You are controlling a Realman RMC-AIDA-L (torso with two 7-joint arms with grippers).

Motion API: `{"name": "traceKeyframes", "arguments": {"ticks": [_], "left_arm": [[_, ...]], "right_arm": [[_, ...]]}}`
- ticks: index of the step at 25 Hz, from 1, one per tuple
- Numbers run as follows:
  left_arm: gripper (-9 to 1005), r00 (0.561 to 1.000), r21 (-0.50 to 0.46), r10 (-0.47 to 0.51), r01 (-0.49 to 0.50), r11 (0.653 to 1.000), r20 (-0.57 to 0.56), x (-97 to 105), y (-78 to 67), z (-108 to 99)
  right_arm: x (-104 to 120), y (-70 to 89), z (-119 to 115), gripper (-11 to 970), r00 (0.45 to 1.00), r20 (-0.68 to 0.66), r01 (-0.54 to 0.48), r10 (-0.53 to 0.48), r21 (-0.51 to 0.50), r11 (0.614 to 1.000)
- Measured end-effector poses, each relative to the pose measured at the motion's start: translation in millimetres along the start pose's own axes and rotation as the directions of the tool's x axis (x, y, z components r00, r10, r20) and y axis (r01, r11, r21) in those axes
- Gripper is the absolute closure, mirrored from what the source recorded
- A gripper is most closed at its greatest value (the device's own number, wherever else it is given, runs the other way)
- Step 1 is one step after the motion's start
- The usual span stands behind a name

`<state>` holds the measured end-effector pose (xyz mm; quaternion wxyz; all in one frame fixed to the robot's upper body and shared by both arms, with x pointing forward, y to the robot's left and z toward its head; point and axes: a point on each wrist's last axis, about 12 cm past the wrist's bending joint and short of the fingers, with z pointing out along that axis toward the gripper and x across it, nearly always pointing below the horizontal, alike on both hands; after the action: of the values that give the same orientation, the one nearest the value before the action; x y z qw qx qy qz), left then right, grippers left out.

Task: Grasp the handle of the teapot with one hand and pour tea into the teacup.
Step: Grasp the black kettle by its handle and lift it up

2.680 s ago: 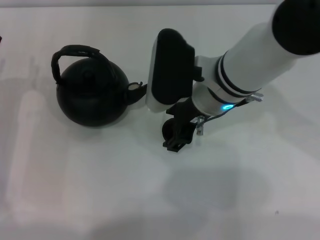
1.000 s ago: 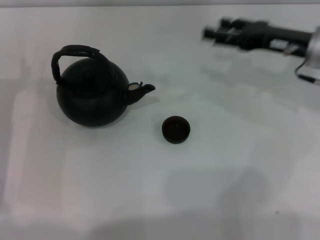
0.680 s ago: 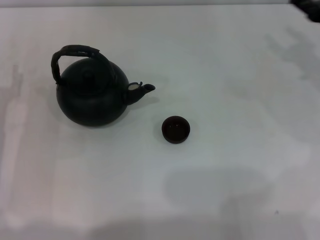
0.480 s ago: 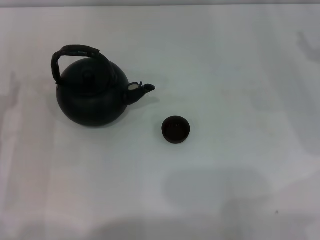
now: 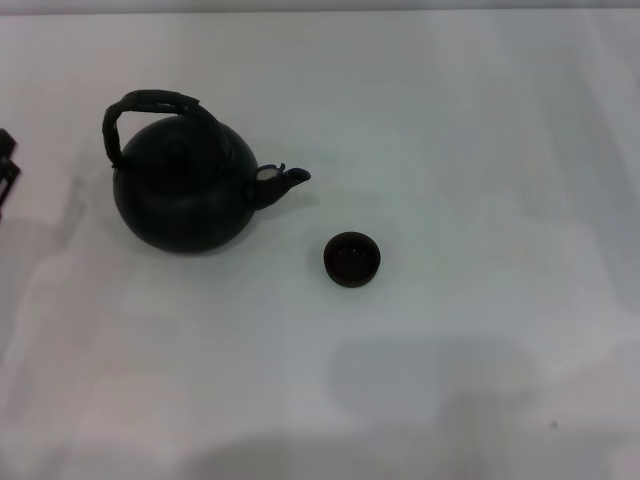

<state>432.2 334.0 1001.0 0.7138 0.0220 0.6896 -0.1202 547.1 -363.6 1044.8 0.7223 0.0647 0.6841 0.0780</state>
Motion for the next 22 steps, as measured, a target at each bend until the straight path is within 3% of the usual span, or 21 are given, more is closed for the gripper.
{"name": "traceKeyframes", "arguments": {"ticks": [5, 11, 22], "left_arm": [[224, 0.998, 0.116, 0.036, -0.029, 0.993, -0.055, 5, -8.1, -6], [225, 0.995, 0.186, 0.055, -0.038, 0.982, -0.087, 8, -14.2, -6], [226, 0.988, 0.251, 0.093, -0.060, 0.966, -0.123, 10, -25.9, 32]], "right_arm": [[0, -4.4, 9, 123, 0.999, -0.025, -0.025, 0.027, 0.061, 0.998], [-2, -2.6, 15, 123, 0.999, -0.023, -0.034, 0.035, 0.069, 0.997], [-2, -0.4, 18, 124, 0.999, -0.025, -0.037, 0.038, 0.066, 0.997]]}}
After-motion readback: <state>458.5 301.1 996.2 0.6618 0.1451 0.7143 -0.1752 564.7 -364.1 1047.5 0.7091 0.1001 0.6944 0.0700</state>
